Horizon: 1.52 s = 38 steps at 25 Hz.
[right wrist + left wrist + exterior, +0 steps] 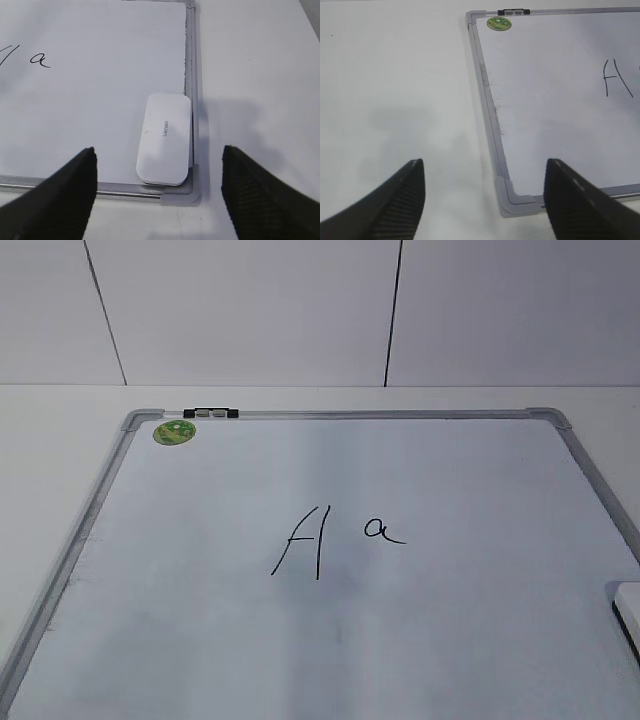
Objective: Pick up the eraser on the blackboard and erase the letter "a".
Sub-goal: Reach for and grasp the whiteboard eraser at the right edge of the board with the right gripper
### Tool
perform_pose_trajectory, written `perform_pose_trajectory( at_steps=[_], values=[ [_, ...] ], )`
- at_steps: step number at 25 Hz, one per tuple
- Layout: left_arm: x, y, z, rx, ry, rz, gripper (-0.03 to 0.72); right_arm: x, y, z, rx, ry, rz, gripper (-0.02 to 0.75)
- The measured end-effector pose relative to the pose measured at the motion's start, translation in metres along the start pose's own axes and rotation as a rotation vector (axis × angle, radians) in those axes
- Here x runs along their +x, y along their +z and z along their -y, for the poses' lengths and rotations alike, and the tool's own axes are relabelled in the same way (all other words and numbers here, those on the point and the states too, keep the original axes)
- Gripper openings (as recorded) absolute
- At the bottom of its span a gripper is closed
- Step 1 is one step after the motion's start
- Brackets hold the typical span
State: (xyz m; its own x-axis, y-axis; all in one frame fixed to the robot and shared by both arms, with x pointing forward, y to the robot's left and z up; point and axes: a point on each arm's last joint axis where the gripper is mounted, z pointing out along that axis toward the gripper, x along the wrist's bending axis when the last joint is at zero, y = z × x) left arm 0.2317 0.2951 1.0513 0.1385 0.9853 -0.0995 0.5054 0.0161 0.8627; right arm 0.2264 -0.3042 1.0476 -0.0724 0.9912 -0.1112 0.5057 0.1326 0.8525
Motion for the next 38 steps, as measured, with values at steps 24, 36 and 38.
perform_pose_trajectory(
  at_steps=[24,36,38],
  values=[
    [0.0000,0.0000,0.0000,0.000,0.000,0.000,0.552,0.0000,0.0000,0.0000,0.000,0.000,0.000,0.592],
    [0.0000,0.0000,0.0000,0.000,0.000,0.000,0.550,-0.0004,0.0000,-0.0003,-0.003,-0.002,0.004,0.592],
    [0.0000,0.0000,0.0000,0.000,0.000,0.000,0.549,-0.0005,0.0000,-0.0003,-0.004,-0.003,0.006,0.591]
  ],
)
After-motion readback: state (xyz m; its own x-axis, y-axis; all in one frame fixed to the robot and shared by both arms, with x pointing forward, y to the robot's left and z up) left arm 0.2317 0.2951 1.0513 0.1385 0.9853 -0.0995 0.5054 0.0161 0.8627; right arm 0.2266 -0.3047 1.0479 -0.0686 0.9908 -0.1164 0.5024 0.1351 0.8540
